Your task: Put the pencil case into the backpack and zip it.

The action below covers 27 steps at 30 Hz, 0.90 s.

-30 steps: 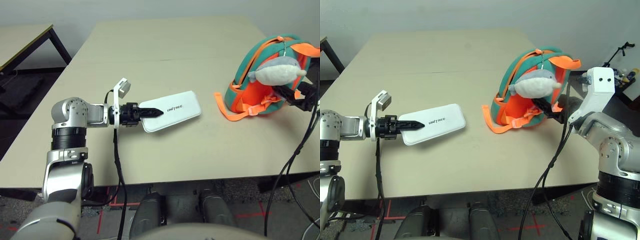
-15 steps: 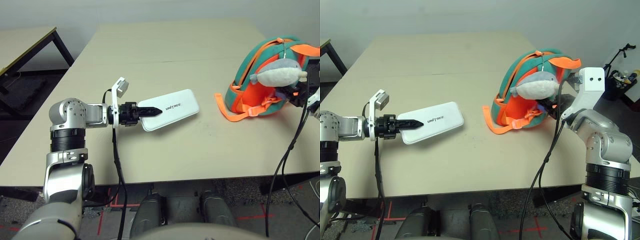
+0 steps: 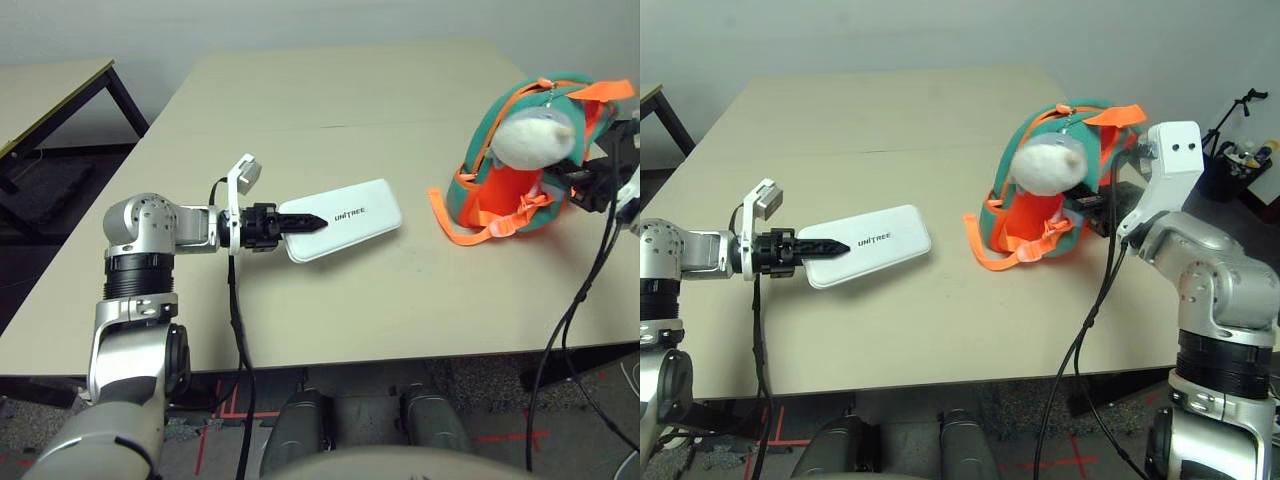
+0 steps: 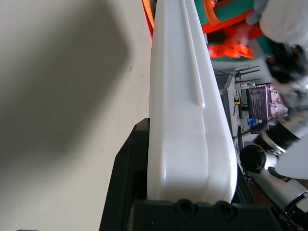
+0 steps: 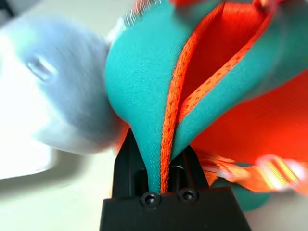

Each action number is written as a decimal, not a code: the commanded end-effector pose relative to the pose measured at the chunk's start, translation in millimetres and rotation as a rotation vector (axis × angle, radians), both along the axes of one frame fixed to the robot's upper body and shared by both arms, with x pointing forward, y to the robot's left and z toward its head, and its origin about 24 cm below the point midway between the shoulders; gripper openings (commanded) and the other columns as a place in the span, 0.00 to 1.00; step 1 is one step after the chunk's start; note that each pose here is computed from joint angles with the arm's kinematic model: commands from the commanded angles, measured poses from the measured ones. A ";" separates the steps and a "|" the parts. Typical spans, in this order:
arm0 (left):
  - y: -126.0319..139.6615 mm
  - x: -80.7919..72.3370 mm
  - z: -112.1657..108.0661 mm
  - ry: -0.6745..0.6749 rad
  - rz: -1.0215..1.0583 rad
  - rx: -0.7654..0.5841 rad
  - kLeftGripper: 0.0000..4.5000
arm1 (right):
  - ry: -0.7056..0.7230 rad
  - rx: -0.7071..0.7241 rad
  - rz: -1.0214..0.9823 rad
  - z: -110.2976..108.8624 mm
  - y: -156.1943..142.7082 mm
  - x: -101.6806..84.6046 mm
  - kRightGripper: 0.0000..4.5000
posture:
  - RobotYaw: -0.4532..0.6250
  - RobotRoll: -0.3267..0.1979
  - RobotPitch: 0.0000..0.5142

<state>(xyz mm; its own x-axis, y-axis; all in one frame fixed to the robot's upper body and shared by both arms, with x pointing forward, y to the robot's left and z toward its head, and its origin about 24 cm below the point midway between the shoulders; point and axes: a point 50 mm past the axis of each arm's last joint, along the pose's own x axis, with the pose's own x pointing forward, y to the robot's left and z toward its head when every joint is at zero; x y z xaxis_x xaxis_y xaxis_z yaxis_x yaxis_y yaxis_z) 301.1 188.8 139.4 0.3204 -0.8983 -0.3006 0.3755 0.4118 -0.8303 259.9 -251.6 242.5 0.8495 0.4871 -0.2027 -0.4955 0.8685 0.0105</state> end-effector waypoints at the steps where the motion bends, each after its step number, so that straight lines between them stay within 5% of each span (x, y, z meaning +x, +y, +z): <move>1: -2.9 1.4 -3.9 0.002 -0.001 -0.017 0.30 | 0.023 -0.024 0.149 18.9 19.4 -25.5 0.04 | 0.29 0.62 0.03; 15: -13.2 9.2 -18.0 0.046 -0.009 -0.039 0.30 | 0.126 0.019 0.350 44.7 33.8 -94.6 0.04 | 0.17 0.62 0.11; 27: -16.8 18.3 -18.0 0.058 -0.038 -0.028 0.30 | 0.102 0.010 0.259 45.5 25.2 -126.0 0.04 | 0.09 0.62 0.15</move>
